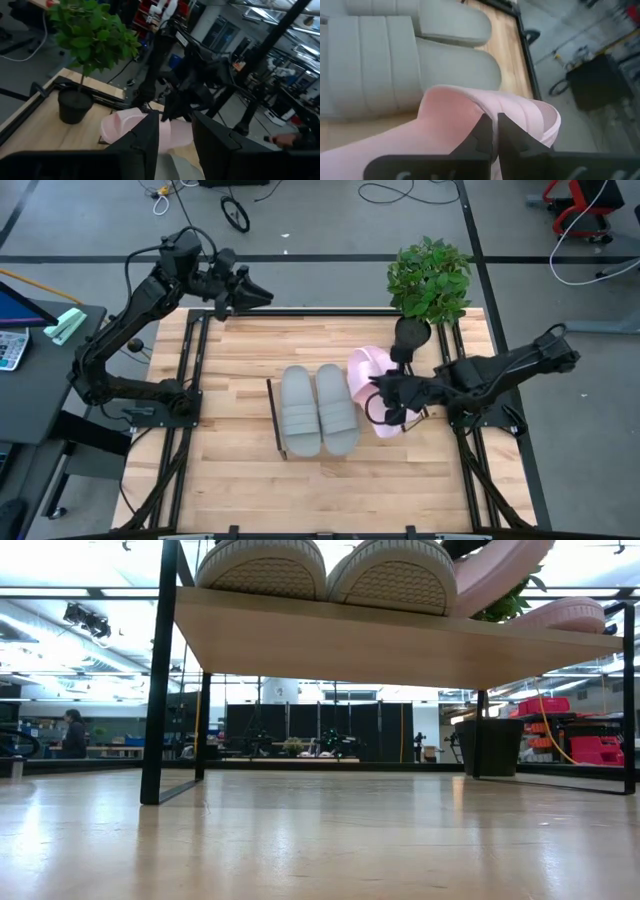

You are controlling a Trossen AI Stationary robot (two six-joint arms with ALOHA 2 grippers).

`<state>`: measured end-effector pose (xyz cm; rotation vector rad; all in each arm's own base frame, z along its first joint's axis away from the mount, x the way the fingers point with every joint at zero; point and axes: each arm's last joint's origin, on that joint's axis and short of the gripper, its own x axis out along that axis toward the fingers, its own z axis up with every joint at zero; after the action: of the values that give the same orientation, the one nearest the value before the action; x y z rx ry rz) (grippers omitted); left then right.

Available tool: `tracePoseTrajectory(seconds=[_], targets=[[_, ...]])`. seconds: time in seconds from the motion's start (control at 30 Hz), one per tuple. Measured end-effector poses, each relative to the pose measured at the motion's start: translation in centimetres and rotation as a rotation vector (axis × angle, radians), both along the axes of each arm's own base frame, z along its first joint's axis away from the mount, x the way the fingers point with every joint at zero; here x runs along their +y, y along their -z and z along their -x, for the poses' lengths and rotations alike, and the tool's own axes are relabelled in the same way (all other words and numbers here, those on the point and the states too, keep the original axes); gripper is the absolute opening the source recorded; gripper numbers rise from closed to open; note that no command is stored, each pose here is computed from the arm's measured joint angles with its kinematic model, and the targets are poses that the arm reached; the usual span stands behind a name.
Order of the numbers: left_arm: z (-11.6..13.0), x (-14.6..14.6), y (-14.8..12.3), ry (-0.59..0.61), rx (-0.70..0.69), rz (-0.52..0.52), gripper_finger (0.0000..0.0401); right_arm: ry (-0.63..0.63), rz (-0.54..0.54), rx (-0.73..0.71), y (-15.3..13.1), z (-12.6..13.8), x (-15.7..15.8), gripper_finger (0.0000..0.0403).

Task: Pick and place slides into the shelf
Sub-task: Put the pink slide on the shelf

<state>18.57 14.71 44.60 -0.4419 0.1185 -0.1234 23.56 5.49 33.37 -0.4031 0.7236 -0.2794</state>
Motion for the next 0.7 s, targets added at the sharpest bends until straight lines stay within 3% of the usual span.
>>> tracePoseTrajectory(seconds=[0.2, 0.7], targets=[[0.0, 0.1, -0.1, -0.027, -0.006, 0.022, 0.011, -0.002, 0.016, -0.042, 2.0, -0.7, -0.2, 0.0009], [-0.1, 0.1, -0.4, -0.027, -0.025, 0.003, 0.0108, 0.068, -0.014, -0.176, 1.3, -2.6, -3.5, 0.0009]])
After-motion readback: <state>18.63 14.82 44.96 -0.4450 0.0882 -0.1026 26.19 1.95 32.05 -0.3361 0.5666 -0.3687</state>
